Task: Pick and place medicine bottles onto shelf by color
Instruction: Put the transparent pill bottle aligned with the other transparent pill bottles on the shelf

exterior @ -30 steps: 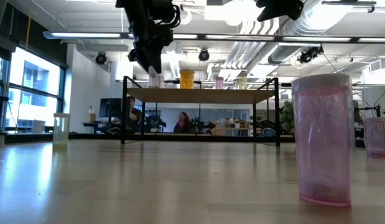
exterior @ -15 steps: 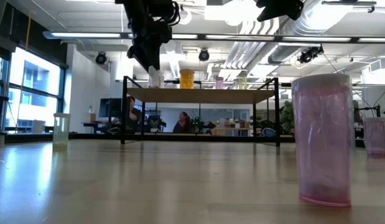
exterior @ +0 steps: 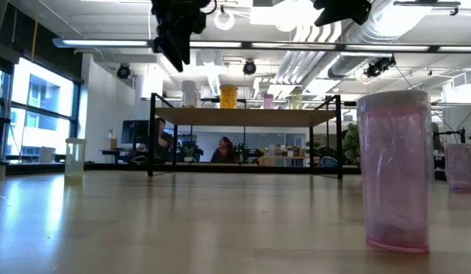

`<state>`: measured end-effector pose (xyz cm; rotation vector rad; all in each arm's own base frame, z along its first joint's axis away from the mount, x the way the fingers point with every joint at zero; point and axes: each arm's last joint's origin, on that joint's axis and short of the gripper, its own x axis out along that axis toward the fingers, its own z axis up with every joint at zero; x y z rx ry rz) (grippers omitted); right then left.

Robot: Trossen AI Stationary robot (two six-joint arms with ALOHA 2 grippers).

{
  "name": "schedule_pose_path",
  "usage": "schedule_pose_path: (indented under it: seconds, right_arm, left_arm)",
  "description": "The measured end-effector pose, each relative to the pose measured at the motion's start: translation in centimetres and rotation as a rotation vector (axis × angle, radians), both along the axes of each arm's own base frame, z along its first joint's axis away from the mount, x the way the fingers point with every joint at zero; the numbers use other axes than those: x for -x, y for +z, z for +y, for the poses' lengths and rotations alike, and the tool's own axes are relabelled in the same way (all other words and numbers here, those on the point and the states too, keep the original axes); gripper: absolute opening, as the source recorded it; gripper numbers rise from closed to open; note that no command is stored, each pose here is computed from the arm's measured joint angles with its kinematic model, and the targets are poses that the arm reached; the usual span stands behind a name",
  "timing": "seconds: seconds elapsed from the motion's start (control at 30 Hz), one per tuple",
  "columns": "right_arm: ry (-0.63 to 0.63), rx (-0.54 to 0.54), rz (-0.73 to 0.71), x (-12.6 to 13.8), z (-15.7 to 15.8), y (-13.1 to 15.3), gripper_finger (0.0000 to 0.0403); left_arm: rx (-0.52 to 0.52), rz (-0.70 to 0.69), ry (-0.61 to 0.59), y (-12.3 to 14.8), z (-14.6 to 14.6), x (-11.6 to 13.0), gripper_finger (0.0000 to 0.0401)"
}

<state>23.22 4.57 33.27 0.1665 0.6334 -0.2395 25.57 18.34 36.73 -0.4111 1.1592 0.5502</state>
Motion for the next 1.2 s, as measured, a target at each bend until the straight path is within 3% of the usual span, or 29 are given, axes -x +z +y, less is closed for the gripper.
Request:
schedule_pose_path:
  seconds: [0.23, 0.47, 0.87, 1.2]
  right_arm:
    - [0.0, 0.001, 0.002, 0.0, 0.0, 0.0, 0.0186]
    - [0.0, 0.006, 0.025, 0.2, 0.0, -0.2, 0.0186]
    - [0.001, 0.008, 0.03, 0.2, 0.0, -0.2, 0.0186]
    - [0.001, 0.008, 0.029, 0.2, 0.0, -0.2, 0.0186]
  left_arm:
    - [-0.02, -0.012, -0.085, 0.8, -1.7, 0.2, 0.0216]
    - [-0.059, -0.082, -0.181, -2.7, -4.4, -1.4, 0.0216]
    - [-0.121, -0.14, -0.116, -6.3, -4.9, -2.7, 0.0216]
    - [-0.173, -0.102, -0.022, -6.5, -3.2, -1.8, 0.0216]
